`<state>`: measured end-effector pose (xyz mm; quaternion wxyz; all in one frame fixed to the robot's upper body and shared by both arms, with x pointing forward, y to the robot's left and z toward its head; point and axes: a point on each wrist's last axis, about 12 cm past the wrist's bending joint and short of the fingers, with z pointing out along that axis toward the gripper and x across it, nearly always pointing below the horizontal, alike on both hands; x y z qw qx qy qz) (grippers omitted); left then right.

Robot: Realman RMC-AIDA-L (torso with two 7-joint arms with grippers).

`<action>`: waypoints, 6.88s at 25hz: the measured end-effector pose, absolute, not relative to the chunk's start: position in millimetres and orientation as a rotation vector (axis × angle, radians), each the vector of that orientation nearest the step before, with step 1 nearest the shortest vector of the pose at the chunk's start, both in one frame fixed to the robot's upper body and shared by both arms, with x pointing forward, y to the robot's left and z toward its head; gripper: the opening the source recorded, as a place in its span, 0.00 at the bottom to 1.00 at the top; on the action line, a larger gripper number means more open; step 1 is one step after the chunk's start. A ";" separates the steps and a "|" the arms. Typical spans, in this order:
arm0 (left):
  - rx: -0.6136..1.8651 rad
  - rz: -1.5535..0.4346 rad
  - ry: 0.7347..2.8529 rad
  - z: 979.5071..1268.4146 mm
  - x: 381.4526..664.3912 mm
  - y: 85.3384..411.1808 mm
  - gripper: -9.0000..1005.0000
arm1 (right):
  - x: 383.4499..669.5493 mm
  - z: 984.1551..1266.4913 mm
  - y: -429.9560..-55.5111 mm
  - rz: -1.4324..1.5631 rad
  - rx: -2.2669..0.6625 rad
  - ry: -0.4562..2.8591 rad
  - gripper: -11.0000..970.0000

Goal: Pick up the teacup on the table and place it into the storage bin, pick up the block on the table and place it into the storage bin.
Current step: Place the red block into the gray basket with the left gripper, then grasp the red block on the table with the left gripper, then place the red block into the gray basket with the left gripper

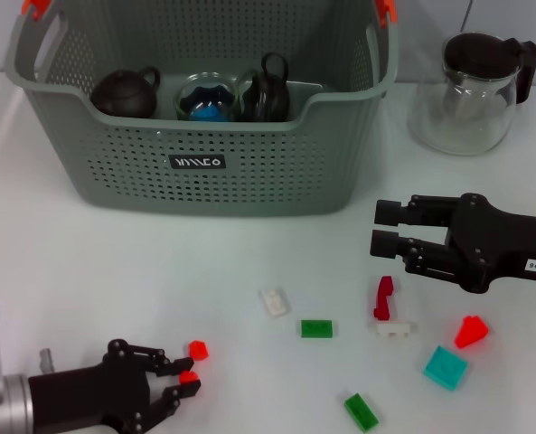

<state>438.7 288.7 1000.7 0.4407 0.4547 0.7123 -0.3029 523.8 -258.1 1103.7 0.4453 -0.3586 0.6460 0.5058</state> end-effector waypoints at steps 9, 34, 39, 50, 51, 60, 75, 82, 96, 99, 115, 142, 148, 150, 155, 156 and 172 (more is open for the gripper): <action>0.926 -0.836 1.629 1040.4 438.6 321.0 0.23 | 524.1 1103.6 -258.7 1.249 -0.887 1.603 0.51; 0.648 -1.088 1.498 1204.7 578.3 321.5 0.30 | 523.6 1102.8 -257.9 1.250 -0.885 1.604 0.51; 0.652 -0.923 1.702 1236.2 615.7 302.1 0.32 | 522.0 1101.3 -258.3 1.252 -0.884 1.608 0.51; 0.752 -0.494 2.019 1223.5 658.6 243.2 0.35 | 522.2 1101.2 -255.7 1.259 -0.888 1.605 0.51; 0.753 -0.470 2.029 1221.0 659.8 240.5 0.35 | 522.3 1101.3 -255.6 1.259 -0.888 1.605 0.51; 0.689 -0.419 2.072 1220.4 663.4 234.1 0.37 | 522.1 1101.7 -256.9 1.257 -0.883 1.603 0.51; 0.576 -1.057 1.331 1203.7 531.9 328.3 0.48 | 523.9 1102.8 -256.2 1.255 -0.882 1.600 0.51; 0.832 -0.926 1.538 1137.7 491.2 321.3 0.48 | 525.4 1103.8 -255.1 1.253 -0.886 1.598 0.51; 1.186 -0.801 1.713 1040.0 461.5 295.0 0.48 | 524.9 1103.0 -255.2 1.257 -0.881 1.602 0.51; 1.172 -0.781 1.742 1028.1 462.9 290.2 0.48 | 524.7 1102.6 -256.1 1.257 -0.872 1.603 0.51; 1.148 -0.709 1.787 1009.6 468.1 281.3 0.45 | 525.3 1103.0 -256.0 1.257 -0.871 1.602 0.51; 0.945 -0.930 1.587 1066.1 467.8 317.6 0.20 | 524.7 1103.6 -257.6 1.261 -0.874 1.601 0.51; 0.720 -1.077 1.427 1124.0 493.5 342.0 0.20 | 525.9 1103.7 -257.3 1.256 -0.873 1.603 0.51; 0.690 -1.093 1.391 1136.1 502.6 343.0 0.20 | 525.9 1103.7 -257.3 1.256 -0.873 1.603 0.51; 0.663 -1.096 1.318 1173.8 534.4 340.8 0.20 | 525.5 1104.4 -257.6 1.260 -0.874 1.597 0.51; 0.653 -1.088 1.325 1182.0 544.3 338.6 0.20 | 525.6 1104.5 -257.3 1.260 -0.874 1.596 0.51; 0.667 -0.610 1.967 1207.0 664.0 258.8 0.20 | 527.7 1104.9 -254.0 1.259 -0.878 1.595 0.51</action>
